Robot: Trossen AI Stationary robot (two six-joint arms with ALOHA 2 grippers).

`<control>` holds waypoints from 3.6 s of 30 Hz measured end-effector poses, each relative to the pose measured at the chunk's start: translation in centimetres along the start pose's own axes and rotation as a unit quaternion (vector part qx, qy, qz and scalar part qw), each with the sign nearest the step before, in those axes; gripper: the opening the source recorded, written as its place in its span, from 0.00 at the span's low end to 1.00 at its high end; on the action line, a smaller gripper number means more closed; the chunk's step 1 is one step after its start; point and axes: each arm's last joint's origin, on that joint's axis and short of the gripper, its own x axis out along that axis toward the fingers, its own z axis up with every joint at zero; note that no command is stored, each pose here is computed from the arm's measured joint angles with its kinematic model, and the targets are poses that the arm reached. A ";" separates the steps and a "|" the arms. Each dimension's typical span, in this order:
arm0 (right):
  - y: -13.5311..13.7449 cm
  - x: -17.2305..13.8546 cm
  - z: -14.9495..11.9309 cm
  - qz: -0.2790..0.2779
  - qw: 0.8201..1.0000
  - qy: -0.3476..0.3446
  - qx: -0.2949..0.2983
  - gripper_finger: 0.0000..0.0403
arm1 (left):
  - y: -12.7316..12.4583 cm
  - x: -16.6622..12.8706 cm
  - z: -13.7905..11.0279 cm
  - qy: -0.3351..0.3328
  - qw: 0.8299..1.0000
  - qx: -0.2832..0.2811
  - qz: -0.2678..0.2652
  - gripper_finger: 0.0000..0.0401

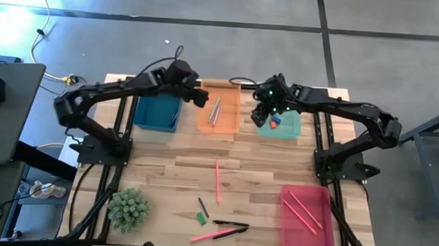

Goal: Sort crayons/erasers/pens/pencils in bins
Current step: Put the top pink pencil into the pink bin

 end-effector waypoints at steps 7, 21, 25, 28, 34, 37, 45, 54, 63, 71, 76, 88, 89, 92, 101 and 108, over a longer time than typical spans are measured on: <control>3.6 -0.2 -0.2 0.044 0.999 -0.023 0.006 0.43 | -1.8 -3.5 -3.1 0.056 0.995 0.065 0.056 0.29; 10.7 -4.8 2.0 0.040 0.985 -0.128 0.105 0.43 | -3.2 -4.9 -11.7 0.138 0.974 0.176 0.032 0.29; 12.6 -5.7 2.9 0.053 0.983 -0.118 0.133 0.43 | -3.5 -5.8 -12.2 0.143 0.967 0.212 0.019 0.29; 14.0 -5.9 3.1 0.042 0.984 -0.089 0.146 0.43 | -3.2 -6.6 -12.5 0.151 0.959 0.238 0.021 0.29; 17.4 -5.0 3.4 0.011 0.983 -0.016 0.183 0.43 | -2.1 -8.6 -13.0 0.176 0.945 0.272 0.051 0.29; 19.4 -4.2 3.1 -0.005 0.977 0.027 0.211 0.43 | -1.6 -9.5 -13.2 0.173 0.941 0.281 0.081 0.29; 24.3 -1.2 1.9 -0.041 0.958 0.092 0.269 0.43 | -0.9 -11.0 -13.3 0.160 0.937 0.292 0.110 0.29; 28.4 3.2 -1.7 -0.055 0.935 0.174 0.306 0.43 | -0.8 -11.6 -13.3 0.150 0.934 0.307 0.101 0.29; 31.2 6.5 -5.4 -0.071 0.917 0.219 0.326 0.43 | -0.8 -11.6 -13.3 0.151 0.933 0.311 0.100 0.29; 32.9 9.2 -7.7 -0.067 0.917 0.235 0.315 0.43 | -0.8 -11.6 -13.3 0.151 0.933 0.310 0.100 0.29; 33.3 10.4 -8.6 -0.069 0.918 0.238 0.310 0.43 | -0.8 -11.6 -13.3 0.151 0.933 0.311 0.099 0.29; 33.1 11.7 -10.2 -0.097 0.915 0.250 0.301 0.43 | -0.8 -11.6 -13.3 0.151 0.933 0.310 0.099 0.29; 33.0 11.8 -10.5 -0.101 0.913 0.256 0.302 0.43 | -0.8 -11.6 -13.3 0.151 0.933 0.310 0.099 0.29; 33.0 12.3 -11.2 -0.099 0.909 0.269 0.301 0.43 | -0.8 -11.6 -13.3 0.151 0.933 0.310 0.099 0.29; 32.9 12.5 -11.9 -0.102 0.909 0.272 0.299 0.42 | -0.8 -11.6 -13.3 0.151 0.934 0.307 0.100 0.29; 32.9 12.6 -11.9 -0.101 0.916 0.262 0.286 0.27 | -0.8 -11.6 -13.3 0.151 0.934 0.307 0.100 0.29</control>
